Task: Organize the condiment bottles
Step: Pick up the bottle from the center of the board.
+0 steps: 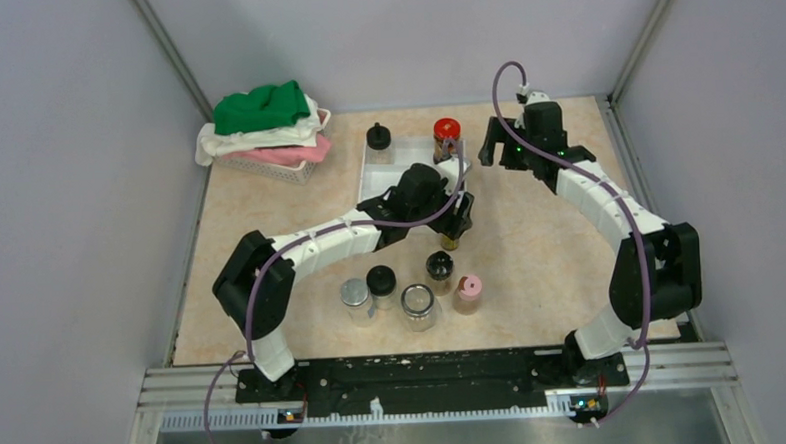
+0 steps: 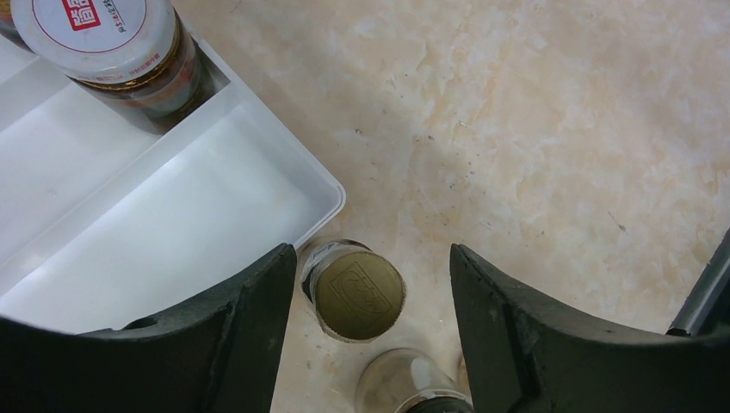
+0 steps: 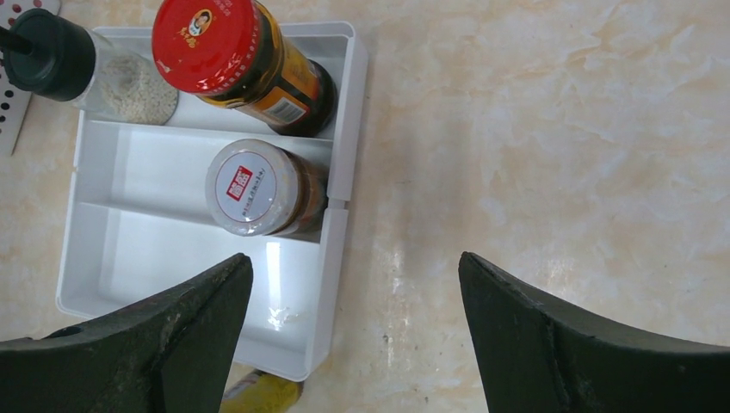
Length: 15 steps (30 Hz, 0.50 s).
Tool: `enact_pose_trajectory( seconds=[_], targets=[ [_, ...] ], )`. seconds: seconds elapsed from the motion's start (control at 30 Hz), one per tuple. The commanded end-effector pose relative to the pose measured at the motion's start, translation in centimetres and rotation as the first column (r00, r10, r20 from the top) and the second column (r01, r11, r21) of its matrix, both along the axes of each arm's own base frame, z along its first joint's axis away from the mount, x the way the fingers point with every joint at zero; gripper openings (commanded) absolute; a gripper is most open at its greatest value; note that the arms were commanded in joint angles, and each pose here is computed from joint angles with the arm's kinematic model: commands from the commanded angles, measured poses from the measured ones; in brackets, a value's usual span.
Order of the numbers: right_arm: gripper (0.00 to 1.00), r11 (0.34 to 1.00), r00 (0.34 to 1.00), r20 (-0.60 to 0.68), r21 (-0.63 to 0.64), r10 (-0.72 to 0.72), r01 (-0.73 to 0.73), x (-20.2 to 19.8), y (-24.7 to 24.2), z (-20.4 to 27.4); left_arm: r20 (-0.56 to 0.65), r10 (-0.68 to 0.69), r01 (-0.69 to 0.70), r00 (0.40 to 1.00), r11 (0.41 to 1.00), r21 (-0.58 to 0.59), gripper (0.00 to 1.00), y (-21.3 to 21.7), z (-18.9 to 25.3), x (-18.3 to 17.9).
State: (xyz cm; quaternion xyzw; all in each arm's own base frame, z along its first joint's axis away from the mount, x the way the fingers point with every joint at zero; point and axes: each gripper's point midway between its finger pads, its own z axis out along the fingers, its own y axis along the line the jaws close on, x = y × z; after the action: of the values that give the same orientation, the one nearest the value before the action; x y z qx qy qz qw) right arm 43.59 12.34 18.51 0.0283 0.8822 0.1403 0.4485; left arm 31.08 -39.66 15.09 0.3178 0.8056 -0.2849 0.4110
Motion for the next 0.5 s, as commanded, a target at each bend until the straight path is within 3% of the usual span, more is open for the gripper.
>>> enact_pose_trajectory(
  seconds=[0.0,0.1,0.23,0.47],
  targets=[
    [0.88,1.0,0.998,0.062,0.028,0.001,-0.003,0.1,-0.4,2.0,0.054,-0.004,0.007,0.999,0.998,-0.057,0.71,-1.3,2.2,0.7],
    [0.88,1.0,0.998,0.06,0.031,0.001,-0.003,0.1,-0.6,1.8,0.055,0.009,-0.006,0.998,0.999,-0.052,0.62,-1.2,2.0,1.0],
    [0.88,1.0,0.998,0.055,0.03,0.006,-0.007,0.0,-0.5,1.6,0.055,0.029,-0.027,0.998,0.999,-0.037,0.42,-1.3,1.6,1.6],
    [0.88,1.0,0.999,0.052,0.022,0.005,-0.006,-0.3,-1.0,1.4,0.074,0.039,-0.036,0.996,0.998,-0.047,0.26,-1.6,2.5,2.1]
  ],
)
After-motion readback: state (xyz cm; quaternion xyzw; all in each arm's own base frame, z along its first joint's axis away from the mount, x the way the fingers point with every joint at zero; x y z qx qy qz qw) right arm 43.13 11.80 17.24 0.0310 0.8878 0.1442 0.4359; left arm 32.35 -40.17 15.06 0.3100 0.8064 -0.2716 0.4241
